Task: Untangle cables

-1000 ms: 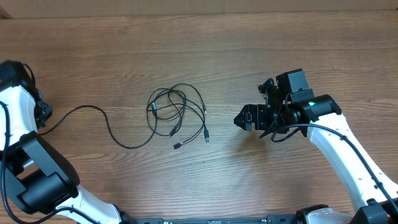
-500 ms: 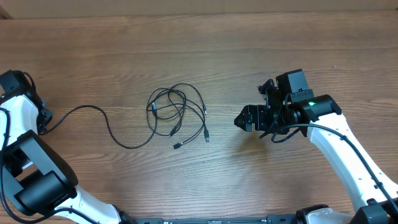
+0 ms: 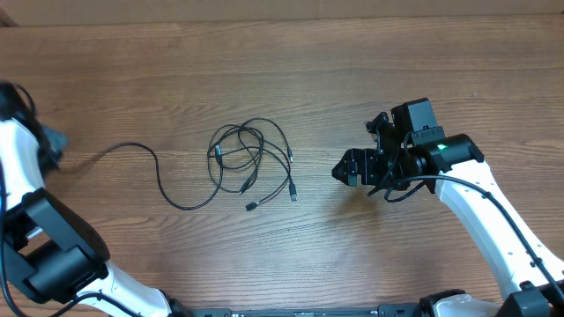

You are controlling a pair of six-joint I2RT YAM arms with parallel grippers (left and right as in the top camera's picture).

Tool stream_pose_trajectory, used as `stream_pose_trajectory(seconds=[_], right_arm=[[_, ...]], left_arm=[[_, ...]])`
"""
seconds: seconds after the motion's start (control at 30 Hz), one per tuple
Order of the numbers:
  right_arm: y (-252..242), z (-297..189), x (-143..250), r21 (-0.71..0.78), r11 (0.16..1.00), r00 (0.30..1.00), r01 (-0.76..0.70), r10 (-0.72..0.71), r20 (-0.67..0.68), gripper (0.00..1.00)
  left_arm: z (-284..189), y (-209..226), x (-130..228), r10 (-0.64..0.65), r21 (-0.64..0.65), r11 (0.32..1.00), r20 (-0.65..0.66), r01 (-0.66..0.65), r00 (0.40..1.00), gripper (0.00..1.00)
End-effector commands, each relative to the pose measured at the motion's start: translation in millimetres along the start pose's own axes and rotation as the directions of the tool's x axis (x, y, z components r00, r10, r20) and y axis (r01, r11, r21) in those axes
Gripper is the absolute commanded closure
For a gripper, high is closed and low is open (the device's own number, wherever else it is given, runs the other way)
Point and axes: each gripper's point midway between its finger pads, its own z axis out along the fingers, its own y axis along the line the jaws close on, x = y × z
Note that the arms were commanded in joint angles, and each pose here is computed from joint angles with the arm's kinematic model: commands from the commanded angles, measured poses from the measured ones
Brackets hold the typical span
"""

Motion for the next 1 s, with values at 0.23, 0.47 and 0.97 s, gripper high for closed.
stream_pose_trajectory(seconds=[0.23, 0.47, 0.97], right_arm=[[-2, 1, 2, 0.01, 1.0, 1.0, -0.009, 0.009, -0.004, 0.1], [-2, 1, 2, 0.01, 1.0, 1.0, -0.009, 0.009, -0.004, 0.1], [-2, 1, 0, 0.008, 1.0, 1.0, -0.006, 0.006, 0.003, 0.1]], left_arm=[[-226, -39, -144, -0.134, 0.354, 0.934, 0.484, -0.053, 0.865, 0.96], [-326, -24, -167, -0.242, 0.441, 0.893, 0.639, -0.091, 0.73, 0.96], [-286, -40, -129, -0.117, 0.441, 0.888, 0.488, -0.128, 0.865, 0.96]])
